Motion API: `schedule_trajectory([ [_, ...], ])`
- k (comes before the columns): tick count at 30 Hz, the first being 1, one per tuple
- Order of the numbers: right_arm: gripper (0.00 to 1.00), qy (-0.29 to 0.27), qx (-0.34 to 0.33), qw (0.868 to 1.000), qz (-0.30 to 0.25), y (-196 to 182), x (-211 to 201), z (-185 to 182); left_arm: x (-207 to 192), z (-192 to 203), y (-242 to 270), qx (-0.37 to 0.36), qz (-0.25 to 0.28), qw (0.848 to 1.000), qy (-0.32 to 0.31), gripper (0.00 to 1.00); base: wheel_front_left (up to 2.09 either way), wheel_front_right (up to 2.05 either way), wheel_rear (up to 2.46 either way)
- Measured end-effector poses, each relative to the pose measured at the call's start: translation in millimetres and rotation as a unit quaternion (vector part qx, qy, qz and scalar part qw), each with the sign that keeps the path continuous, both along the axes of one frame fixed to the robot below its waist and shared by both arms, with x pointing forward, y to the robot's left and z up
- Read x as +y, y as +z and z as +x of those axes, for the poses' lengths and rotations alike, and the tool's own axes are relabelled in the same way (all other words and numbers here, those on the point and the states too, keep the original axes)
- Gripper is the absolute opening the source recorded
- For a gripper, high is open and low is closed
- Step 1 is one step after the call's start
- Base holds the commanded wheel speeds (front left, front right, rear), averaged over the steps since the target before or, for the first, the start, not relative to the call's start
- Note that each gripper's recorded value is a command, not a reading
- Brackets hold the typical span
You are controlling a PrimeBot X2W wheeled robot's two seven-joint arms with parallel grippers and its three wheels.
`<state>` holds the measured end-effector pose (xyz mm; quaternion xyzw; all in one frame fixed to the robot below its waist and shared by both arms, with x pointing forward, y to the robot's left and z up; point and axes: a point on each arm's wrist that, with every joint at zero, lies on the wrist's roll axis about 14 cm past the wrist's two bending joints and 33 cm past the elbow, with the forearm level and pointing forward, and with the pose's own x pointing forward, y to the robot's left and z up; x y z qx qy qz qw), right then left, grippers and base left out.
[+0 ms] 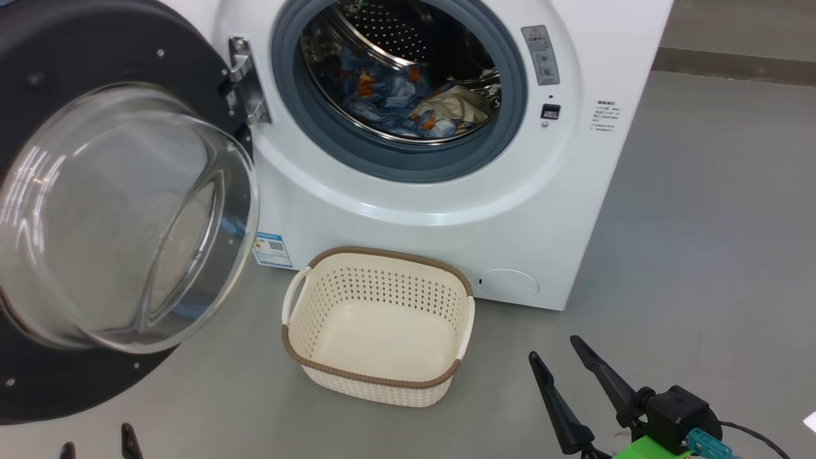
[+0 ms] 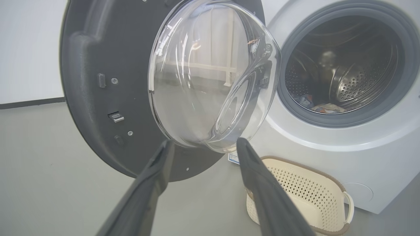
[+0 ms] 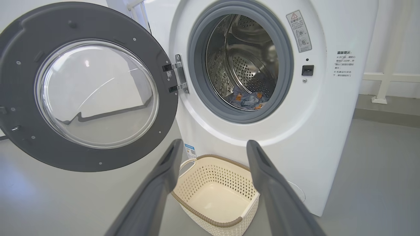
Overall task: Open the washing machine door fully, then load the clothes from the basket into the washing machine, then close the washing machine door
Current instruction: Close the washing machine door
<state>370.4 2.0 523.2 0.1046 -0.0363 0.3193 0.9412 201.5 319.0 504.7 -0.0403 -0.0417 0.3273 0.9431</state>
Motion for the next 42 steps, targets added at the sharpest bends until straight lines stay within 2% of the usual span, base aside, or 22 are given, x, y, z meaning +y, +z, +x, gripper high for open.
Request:
schedule_trajectory([
  [23, 1.00, 0.046, 0.003, 0.999, -0.001, -2.1, 31.2, -2.1, 13.6, -32.6, -3.3, 0.005, -0.003, 0.999, 0.050, 1.00, 0.00, 0.00, 0.00],
  [42, 1.00, 0.049, 0.004, 0.999, -0.003, -2.7, 32.4, -3.8, 14.5, -34.0, -3.0, 0.005, -0.003, 0.999, 0.054, 1.00, 0.00, 0.00, 0.00],
])
